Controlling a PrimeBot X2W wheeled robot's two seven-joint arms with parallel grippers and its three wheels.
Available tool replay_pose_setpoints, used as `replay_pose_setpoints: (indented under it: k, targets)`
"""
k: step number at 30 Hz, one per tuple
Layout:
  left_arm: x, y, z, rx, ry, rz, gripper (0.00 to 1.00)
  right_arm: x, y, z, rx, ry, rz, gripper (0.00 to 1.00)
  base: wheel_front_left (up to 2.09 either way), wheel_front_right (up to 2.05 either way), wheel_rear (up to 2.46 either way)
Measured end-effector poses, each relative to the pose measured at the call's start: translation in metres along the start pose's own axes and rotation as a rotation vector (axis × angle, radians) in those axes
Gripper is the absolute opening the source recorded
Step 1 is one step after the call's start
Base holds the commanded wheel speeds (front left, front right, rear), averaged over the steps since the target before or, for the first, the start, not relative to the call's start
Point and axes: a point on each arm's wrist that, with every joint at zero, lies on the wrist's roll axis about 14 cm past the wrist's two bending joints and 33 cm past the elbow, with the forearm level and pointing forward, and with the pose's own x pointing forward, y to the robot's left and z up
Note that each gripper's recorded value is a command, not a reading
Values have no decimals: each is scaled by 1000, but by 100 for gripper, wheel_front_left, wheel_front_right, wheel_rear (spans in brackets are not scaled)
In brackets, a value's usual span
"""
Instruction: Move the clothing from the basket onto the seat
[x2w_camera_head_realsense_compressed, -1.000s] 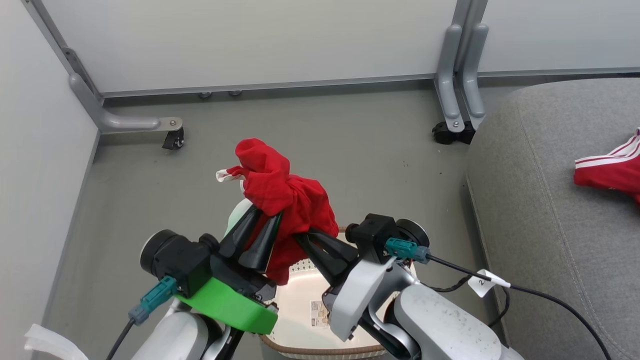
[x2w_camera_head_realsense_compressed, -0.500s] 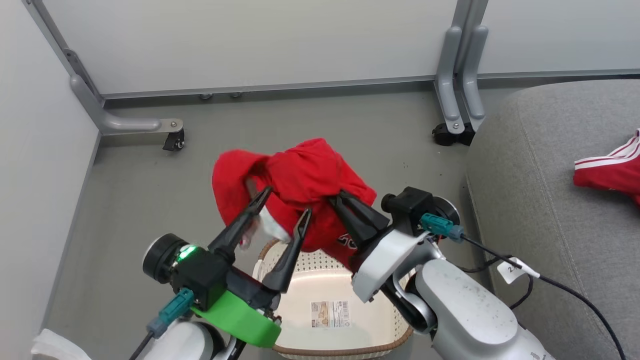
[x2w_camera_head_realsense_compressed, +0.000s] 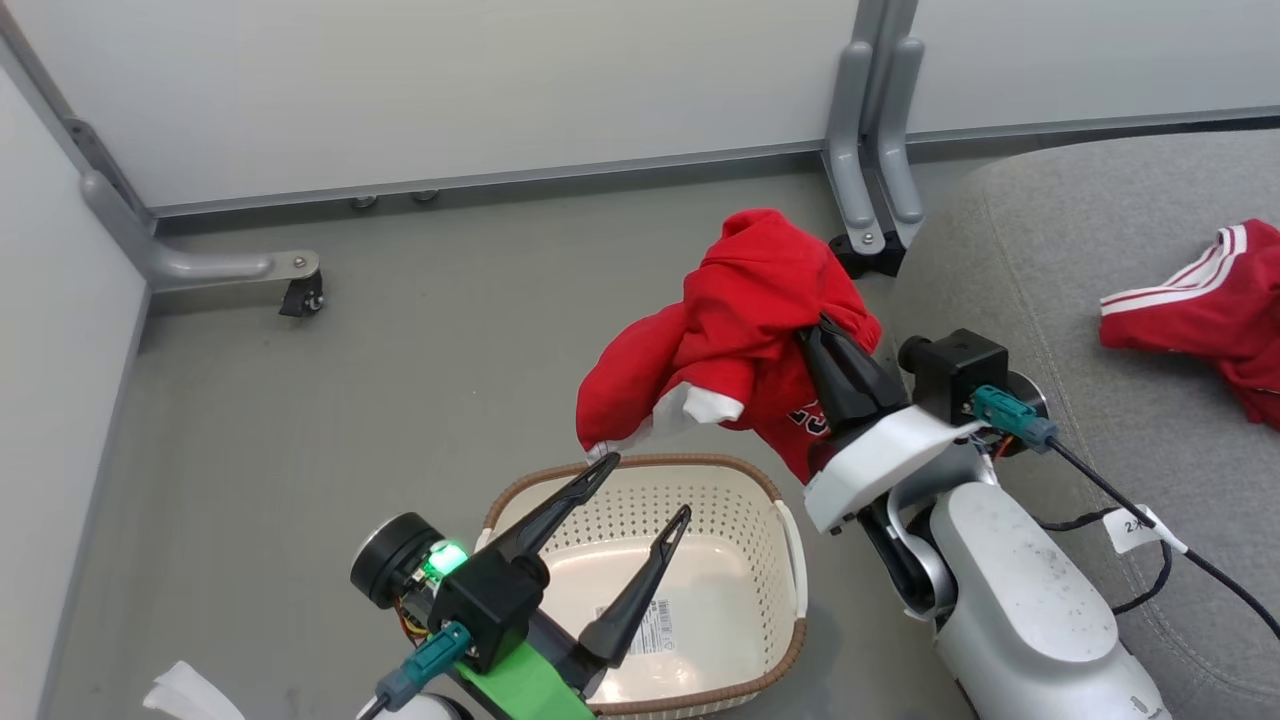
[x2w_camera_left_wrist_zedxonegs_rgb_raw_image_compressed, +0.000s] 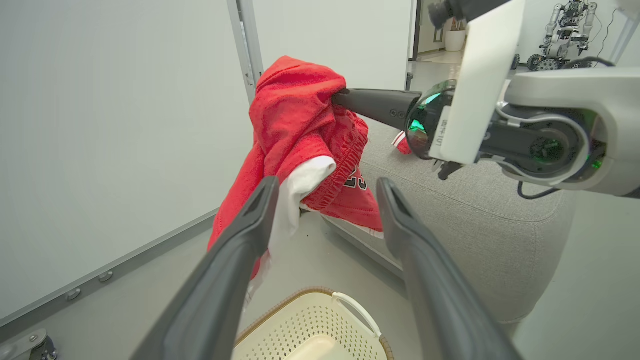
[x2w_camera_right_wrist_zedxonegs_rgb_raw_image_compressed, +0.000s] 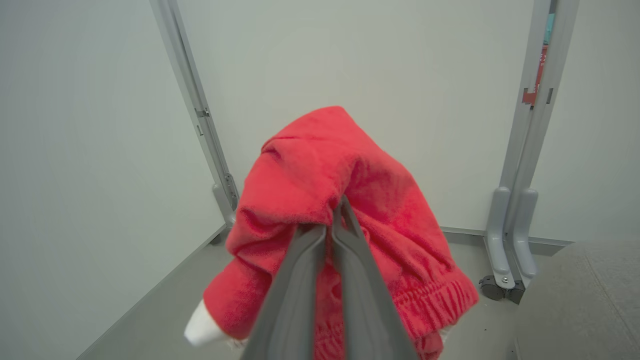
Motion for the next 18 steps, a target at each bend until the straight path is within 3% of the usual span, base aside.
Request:
replay_pose_setpoints:
  k: [10,18]
  targets:
    - [22,-25,-20,-25,58,-128,100,-48,-86,15,-40,-18,-268,0,0,0,0]
    - [45,-55,-27,-37,73,-285,100,-113,-149,28,-63,-32,-512,0,0,0,0]
